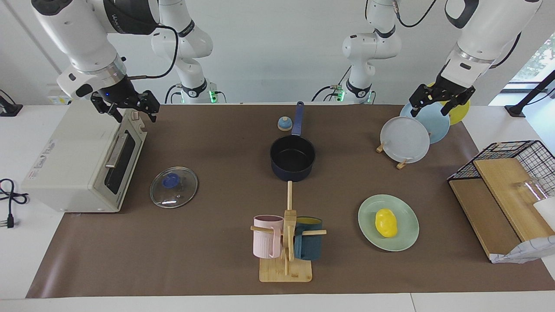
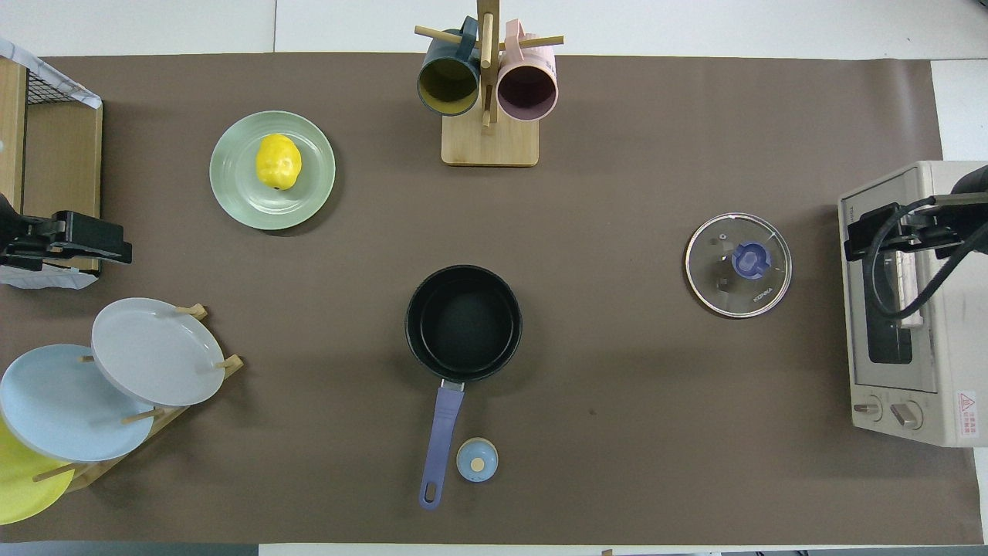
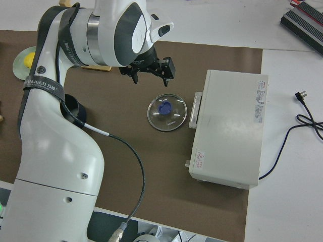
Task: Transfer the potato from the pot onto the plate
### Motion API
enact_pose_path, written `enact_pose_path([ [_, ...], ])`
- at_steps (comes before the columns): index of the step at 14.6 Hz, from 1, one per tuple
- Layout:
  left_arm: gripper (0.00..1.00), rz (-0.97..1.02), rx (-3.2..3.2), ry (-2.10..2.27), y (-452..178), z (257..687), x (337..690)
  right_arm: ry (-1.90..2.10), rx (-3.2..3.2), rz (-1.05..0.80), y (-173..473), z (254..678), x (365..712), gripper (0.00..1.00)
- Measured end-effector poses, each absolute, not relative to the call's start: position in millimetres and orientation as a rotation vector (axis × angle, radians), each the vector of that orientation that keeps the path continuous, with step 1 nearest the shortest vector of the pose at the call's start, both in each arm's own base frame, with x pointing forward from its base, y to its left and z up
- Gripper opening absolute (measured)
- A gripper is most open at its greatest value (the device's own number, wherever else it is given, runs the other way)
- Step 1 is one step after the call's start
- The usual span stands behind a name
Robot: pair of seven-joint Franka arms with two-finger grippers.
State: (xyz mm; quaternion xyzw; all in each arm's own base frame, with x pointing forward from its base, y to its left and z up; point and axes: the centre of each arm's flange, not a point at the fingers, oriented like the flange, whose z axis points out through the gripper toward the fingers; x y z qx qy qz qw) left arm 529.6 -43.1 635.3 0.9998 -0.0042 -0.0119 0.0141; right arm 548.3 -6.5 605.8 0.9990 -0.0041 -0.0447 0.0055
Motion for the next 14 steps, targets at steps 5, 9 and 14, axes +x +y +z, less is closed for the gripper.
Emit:
enact_pose_path([
  [5,1.0,-0.093,3.128,-0.019,-41.8,633.0,526.7,-0.013,3.127,-0.14,-6.5,605.8,548.3,1.0],
  [9,1.0,-0.085,3.141,-0.028,-40.5,635.1,527.6,-0.013,3.127,-0.14,-6.5,605.8,548.3,1.0],
  [14,1.0,-0.076,3.14,-0.034,-41.1,637.7,527.6,-0.013,3.127,-0.14,-6.5,605.8,548.3,1.0],
])
